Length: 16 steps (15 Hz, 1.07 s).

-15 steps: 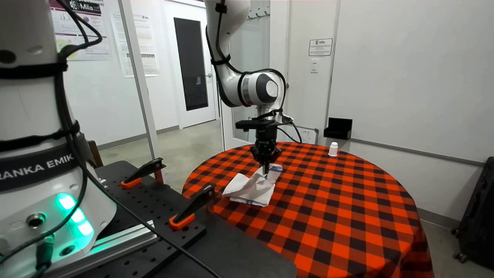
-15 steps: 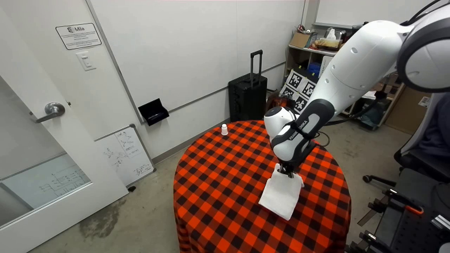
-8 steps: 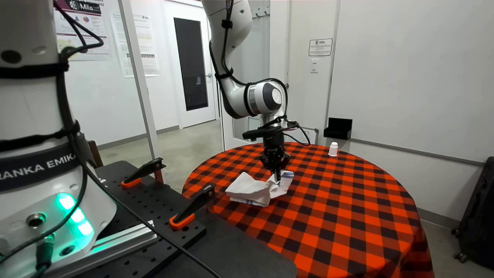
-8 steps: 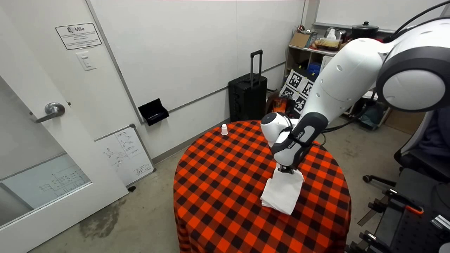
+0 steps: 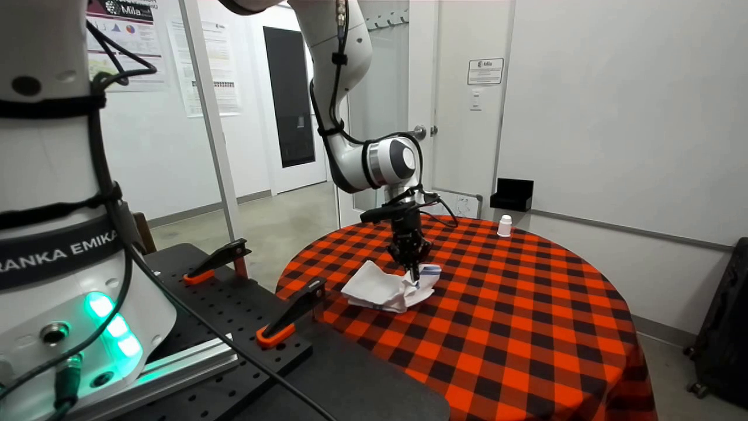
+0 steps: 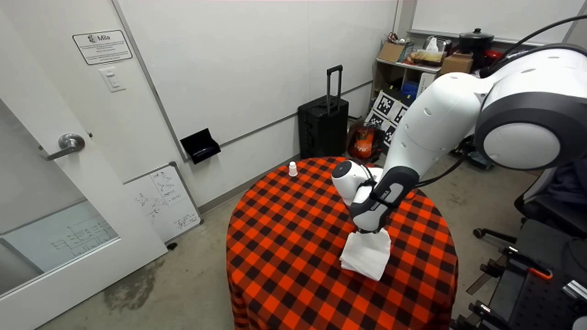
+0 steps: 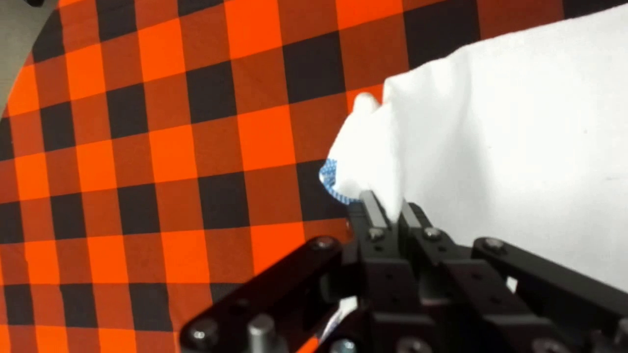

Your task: Fold the towel on the table

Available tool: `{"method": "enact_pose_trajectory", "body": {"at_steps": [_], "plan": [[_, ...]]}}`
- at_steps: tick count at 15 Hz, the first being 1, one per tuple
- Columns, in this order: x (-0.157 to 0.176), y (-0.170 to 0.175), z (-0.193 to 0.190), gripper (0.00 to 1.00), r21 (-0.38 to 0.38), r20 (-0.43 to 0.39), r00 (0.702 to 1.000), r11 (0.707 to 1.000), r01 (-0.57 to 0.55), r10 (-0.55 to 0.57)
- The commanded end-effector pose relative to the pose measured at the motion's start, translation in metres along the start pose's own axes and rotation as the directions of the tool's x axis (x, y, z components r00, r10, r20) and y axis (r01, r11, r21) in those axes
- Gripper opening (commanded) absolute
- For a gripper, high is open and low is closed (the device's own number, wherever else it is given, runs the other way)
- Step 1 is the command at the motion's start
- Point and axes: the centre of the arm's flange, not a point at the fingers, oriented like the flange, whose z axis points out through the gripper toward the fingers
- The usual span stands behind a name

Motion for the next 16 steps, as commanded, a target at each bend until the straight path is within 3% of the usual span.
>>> {"method": "enact_pose_trajectory", "body": {"at_steps": [1, 8, 16], "plan": [[0.008, -0.011, 0.009, 0.02, -0.042, -0.019, 1.000, 0.999, -0.003, 0.002], [-0.004, -0.036, -0.010, 0.02, -0.024, 0.035, 0.994, 0.994, 0.106, -0.105], [-0.035, -0.092, -0.004, 0.02, -0.026, 0.181, 0.936, 0.950, 0.311, -0.302]]}}
